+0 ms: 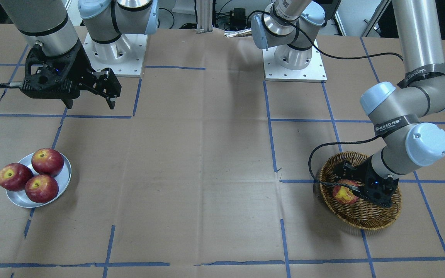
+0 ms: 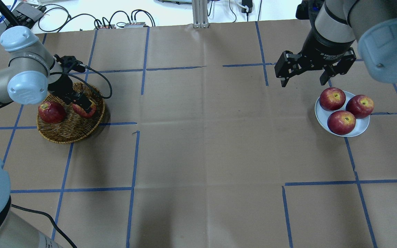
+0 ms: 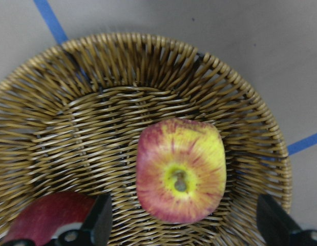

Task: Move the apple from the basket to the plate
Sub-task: 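Lower the left gripper into the basket and grasp the yellow-red apple, then lift the apple with the left gripper and set it on the table center, then raise the left gripper away while the right gripper reaches and grasps the apple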

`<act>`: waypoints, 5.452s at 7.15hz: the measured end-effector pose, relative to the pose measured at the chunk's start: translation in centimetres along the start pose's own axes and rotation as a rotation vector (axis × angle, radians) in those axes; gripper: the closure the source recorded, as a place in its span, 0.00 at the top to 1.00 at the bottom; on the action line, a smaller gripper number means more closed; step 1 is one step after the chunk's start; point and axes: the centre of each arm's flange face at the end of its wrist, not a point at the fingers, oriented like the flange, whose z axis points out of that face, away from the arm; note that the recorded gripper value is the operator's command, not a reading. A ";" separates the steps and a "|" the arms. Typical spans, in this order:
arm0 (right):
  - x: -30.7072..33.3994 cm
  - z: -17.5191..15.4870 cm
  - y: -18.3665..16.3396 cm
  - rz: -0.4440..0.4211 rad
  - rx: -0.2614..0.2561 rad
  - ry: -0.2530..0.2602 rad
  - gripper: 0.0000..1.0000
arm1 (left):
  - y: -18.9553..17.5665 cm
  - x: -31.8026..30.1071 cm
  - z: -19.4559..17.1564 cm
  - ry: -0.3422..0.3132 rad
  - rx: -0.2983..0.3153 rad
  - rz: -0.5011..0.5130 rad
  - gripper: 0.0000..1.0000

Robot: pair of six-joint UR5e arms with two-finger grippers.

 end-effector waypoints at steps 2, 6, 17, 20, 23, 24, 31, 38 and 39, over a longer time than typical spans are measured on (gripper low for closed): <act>0.0 0.0 0.0 0.001 0.000 0.000 1.00 | -0.9 -0.4 1.4 0.011 0.016 0.002 0.39; 0.1 0.0 0.0 0.002 0.000 0.000 1.00 | -2.8 7.2 -4.8 0.006 0.002 -0.043 0.28; 0.1 0.0 0.0 0.000 0.000 0.001 1.00 | -16.5 39.5 2.2 0.068 0.051 -0.302 0.99; 0.0 0.0 0.0 0.001 0.001 0.000 1.00 | -15.3 36.9 -6.1 0.057 0.007 -0.303 0.99; -0.4 -0.2 0.0 0.013 0.011 0.001 1.00 | -7.4 27.9 -23.2 0.068 -0.061 -0.318 0.99; -1.0 -0.1 -0.4 0.032 0.023 -0.001 1.00 | -3.7 26.1 -27.2 0.074 -0.063 -0.302 0.99; -21.3 16.2 -4.1 0.108 0.113 -0.004 1.00 | 0.9 21.9 -28.0 0.039 -0.088 -0.231 0.99; -24.8 28.5 -5.2 0.123 0.096 0.019 0.67 | 0.6 21.8 -27.6 0.042 -0.096 -0.232 0.99; -25.1 29.1 -5.2 0.121 0.103 0.016 0.55 | 0.7 21.9 -27.6 0.041 -0.095 -0.232 0.99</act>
